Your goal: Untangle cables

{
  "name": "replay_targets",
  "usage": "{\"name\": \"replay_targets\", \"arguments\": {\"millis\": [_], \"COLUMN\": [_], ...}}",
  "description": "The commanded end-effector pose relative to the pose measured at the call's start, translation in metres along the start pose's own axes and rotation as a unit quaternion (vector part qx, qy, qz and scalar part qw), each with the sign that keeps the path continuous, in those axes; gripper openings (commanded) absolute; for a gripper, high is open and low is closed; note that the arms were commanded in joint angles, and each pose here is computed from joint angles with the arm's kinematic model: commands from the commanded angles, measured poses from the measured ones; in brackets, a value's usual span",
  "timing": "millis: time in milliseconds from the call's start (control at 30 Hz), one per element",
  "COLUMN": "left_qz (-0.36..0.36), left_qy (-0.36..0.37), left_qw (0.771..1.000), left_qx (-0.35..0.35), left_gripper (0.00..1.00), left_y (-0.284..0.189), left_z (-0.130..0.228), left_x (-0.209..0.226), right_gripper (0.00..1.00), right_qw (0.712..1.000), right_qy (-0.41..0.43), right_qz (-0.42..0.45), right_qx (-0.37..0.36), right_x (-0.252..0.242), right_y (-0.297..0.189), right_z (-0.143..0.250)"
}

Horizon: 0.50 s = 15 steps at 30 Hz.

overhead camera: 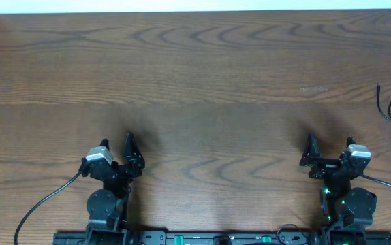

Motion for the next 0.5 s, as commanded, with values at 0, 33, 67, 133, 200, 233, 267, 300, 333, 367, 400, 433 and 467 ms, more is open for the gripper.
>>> {"name": "replay_targets", "arguments": {"millis": [0, 33, 67, 133, 200, 233, 267, 300, 333, 367, 400, 433, 467], "left_qz": [-0.012, -0.008, -0.002, 0.007, 0.010, 0.009, 0.010, 0.009, 0.009, 0.009, 0.009, 0.009, 0.009], "left_qy": [0.013, 0.017, 0.021, 0.021, 0.020, 0.020, 0.021, 0.020, 0.021, 0.021, 0.020, 0.020, 0.021], "left_qw": [0.999, 0.999, 0.999, 0.999, 0.999, 0.999, 0.999, 0.999, 0.999, 0.999, 0.999, 0.999, 0.999], "left_qx": [0.028, 0.029, 0.031, 0.032, 0.033, 0.034, 0.034, 0.034, 0.034, 0.034, 0.034, 0.034, 0.034], "left_gripper": [0.72, 0.72, 0.72, 0.72, 0.72, 0.72, 0.72, 0.73, 0.72, 0.73, 0.72, 0.72, 0.72], "left_y": [0.0000, 0.0001, 0.0001, 0.0001, 0.0001, 0.0002, 0.0002, 0.0002, 0.0002, 0.0002, 0.0002, 0.0002, 0.0002], "left_z": [0.0109, 0.0112, 0.0116, 0.0118, 0.0120, 0.0122, 0.0122, 0.0122, 0.0122, 0.0122, 0.0122, 0.0122, 0.0122], "left_x": [0.0039, 0.0035, 0.0030, 0.0016, 0.0011, 0.0012, 0.0011, 0.0012, 0.0012, 0.0012, 0.0012, 0.0012, 0.0012], "right_gripper": [0.99, 0.99, 0.99, 0.99, 0.99, 0.99, 0.99, 0.99, 0.99, 0.99, 0.99, 0.99, 0.99], "right_qw": [1.000, 1.000, 1.000, 1.000, 1.000, 1.000, 1.000, 1.000, 1.000, 1.000, 1.000, 1.000, 1.000], "right_qy": [0.004, 0.004, 0.004, 0.004, 0.004, 0.004, 0.004, 0.004, 0.004, 0.004, 0.004, 0.004, 0.004], "right_qz": [0.004, 0.004, 0.004, 0.004, 0.004, 0.004, 0.004, 0.004, 0.004, 0.004, 0.004, 0.004, 0.004], "right_qx": [0.001, 0.001, 0.001, 0.001, 0.001, 0.001, 0.001, 0.001, 0.001, 0.001, 0.001, 0.001, 0.001], "right_x": [-0.0013, -0.0013, -0.0013, -0.0013, -0.0013, -0.0013, -0.0013, -0.0013, -0.0013, -0.0013, -0.0013, -0.0013, -0.0013], "right_y": [0.0000, 0.0000, 0.0000, 0.0000, 0.0000, 0.0000, 0.0000, 0.0000, 0.0000, 0.0000, 0.0000, 0.0000, 0.0000], "right_z": [0.0006, 0.0006, 0.0006, 0.0006, 0.0006, 0.0006, 0.0006, 0.0006, 0.0006, 0.0006, 0.0006, 0.0007, 0.0006]}}
Point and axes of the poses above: each gripper's point midway between its finger pads, its own y axis out along the fingers, its own x axis along the line the jaws close on, z = x × y, the point moved 9 cm from there along -y, back along the fingers, and after that the axes turned 15 degrees about y, right-handed, at the moved point
